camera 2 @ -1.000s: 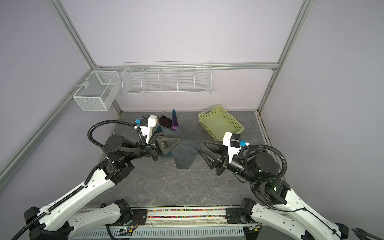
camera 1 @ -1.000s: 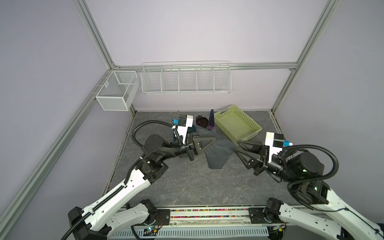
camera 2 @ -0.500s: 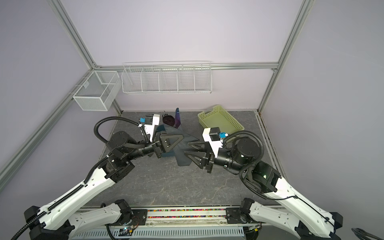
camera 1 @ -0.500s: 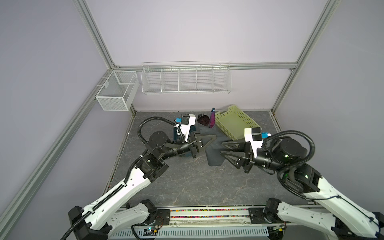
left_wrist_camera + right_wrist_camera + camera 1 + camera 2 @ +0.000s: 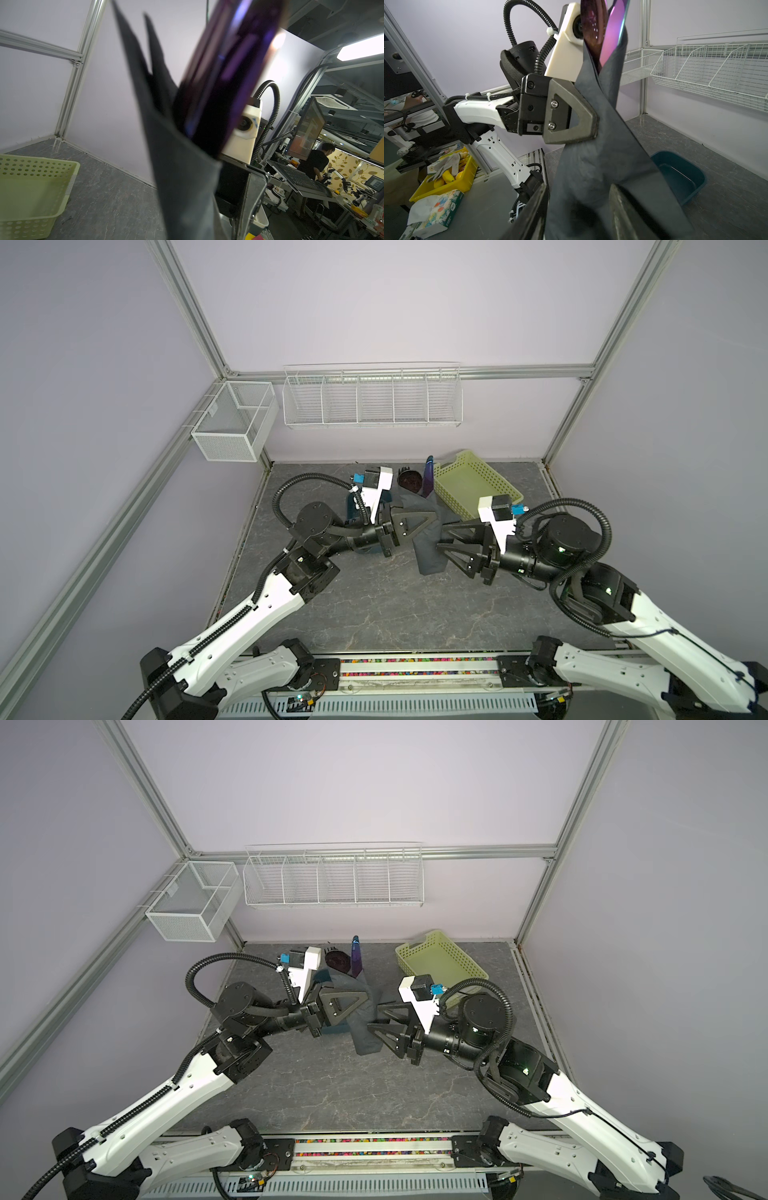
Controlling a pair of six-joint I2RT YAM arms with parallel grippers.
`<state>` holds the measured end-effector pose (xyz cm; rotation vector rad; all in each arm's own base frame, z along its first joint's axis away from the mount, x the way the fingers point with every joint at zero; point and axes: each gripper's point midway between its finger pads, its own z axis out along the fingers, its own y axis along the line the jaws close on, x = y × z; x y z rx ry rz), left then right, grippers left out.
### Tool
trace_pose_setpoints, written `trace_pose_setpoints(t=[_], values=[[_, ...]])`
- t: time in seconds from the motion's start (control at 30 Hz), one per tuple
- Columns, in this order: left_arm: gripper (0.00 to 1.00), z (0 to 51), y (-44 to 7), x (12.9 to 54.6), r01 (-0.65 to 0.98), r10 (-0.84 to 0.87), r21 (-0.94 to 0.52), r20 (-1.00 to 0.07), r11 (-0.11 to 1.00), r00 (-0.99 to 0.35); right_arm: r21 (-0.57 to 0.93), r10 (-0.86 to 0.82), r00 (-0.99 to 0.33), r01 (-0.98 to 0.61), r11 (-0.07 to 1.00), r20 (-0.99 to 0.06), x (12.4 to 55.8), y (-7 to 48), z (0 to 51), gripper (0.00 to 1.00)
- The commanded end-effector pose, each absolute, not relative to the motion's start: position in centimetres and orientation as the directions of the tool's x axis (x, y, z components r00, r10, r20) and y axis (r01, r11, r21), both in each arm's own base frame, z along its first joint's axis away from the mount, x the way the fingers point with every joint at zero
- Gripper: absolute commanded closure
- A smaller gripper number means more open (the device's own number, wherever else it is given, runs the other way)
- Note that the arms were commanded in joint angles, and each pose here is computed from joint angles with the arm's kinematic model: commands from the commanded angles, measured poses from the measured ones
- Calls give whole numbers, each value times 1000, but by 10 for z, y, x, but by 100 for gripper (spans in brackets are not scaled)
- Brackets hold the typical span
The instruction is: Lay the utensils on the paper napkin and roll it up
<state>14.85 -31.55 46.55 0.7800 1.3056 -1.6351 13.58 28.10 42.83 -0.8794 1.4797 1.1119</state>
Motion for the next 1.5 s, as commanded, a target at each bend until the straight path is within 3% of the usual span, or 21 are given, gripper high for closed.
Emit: trace_pose_setpoints(t=[0.0,0.23,0.5,0.8,1.07,1.2,1.37,1.47], values=[[100,492,-309,138,928,-296,-353,-879,-120,-373,181,27,-182,-937,299,-983,136,280,427,49],[100,494,-308,137,928,-302,-351,-877,-129,-374,200,30,-198,-955,217,-980,125,288,428,50],[100,495,-305,136,932,-309,-343,-879,-119,-363,238,-7,-245,-950,202,-970,123,293,413,52],[100,496,-301,134,937,-316,-334,-882,-106,-350,278,-26,-297,-917,287,-954,127,278,388,56],[100,498,-301,133,936,-319,-333,-880,-114,-352,305,-61,-352,-876,375,-934,129,260,365,76],[100,497,-301,134,935,-321,-334,-879,-115,-354,310,-48,-358,-862,400,-933,130,251,366,81],[100,493,-302,137,934,-316,-343,-879,-97,-356,311,5,-330,-884,350,-944,120,248,384,85],[100,490,-304,139,934,-307,-346,-883,-84,-355,289,45,-286,-928,234,-957,100,249,406,87]])
